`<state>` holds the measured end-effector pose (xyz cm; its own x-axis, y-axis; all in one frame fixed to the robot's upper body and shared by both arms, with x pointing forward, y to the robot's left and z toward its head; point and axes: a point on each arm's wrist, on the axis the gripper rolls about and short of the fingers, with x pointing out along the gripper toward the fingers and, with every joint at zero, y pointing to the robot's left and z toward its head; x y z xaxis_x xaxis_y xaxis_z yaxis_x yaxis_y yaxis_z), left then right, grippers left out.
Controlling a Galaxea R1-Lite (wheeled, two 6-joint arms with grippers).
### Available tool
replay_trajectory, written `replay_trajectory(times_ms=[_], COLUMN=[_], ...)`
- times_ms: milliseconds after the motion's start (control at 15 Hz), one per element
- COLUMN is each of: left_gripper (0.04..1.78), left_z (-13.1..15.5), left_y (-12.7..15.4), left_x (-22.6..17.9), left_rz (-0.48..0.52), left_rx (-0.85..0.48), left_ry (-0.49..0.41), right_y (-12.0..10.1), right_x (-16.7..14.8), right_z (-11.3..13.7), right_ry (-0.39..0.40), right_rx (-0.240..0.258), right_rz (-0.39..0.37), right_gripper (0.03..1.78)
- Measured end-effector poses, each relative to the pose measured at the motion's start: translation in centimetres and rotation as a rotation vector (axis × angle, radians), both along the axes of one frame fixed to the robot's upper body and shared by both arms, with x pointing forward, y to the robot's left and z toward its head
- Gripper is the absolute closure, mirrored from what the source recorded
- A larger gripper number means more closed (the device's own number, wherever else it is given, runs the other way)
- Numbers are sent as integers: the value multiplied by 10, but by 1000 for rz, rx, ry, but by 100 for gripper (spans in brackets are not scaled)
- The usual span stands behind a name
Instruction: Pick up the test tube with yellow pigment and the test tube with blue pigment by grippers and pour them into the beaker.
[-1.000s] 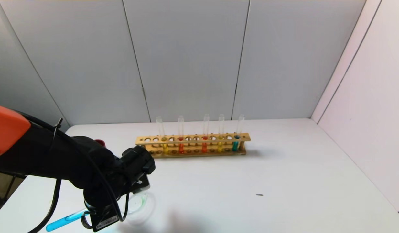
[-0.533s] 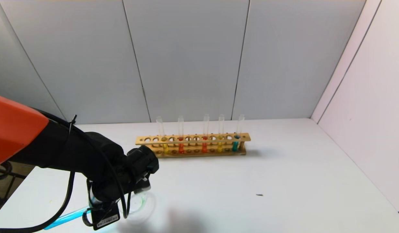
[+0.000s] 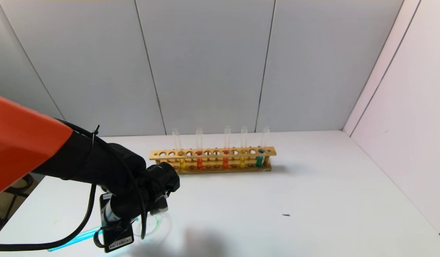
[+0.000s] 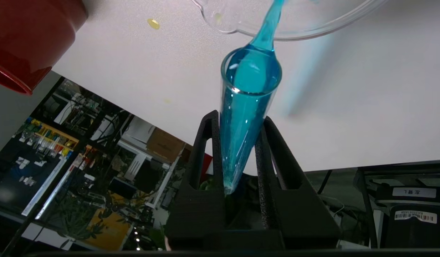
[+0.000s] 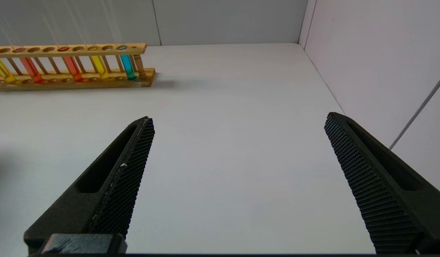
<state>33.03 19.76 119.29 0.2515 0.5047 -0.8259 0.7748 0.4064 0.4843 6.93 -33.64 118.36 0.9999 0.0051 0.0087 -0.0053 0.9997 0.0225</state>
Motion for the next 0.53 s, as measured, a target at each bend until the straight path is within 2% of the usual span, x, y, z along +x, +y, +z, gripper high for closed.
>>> replay_trajectory(times_ms=[533], left_gripper=[150], left_z=[4], left_y=[-13], left_x=[6], left_rz=[-30], left_rx=[46], left_ry=[37], right_y=[0], right_x=[0], right_z=[0], right_ry=[0], right_rx=[0], right_rz=[0], right_gripper=[7])
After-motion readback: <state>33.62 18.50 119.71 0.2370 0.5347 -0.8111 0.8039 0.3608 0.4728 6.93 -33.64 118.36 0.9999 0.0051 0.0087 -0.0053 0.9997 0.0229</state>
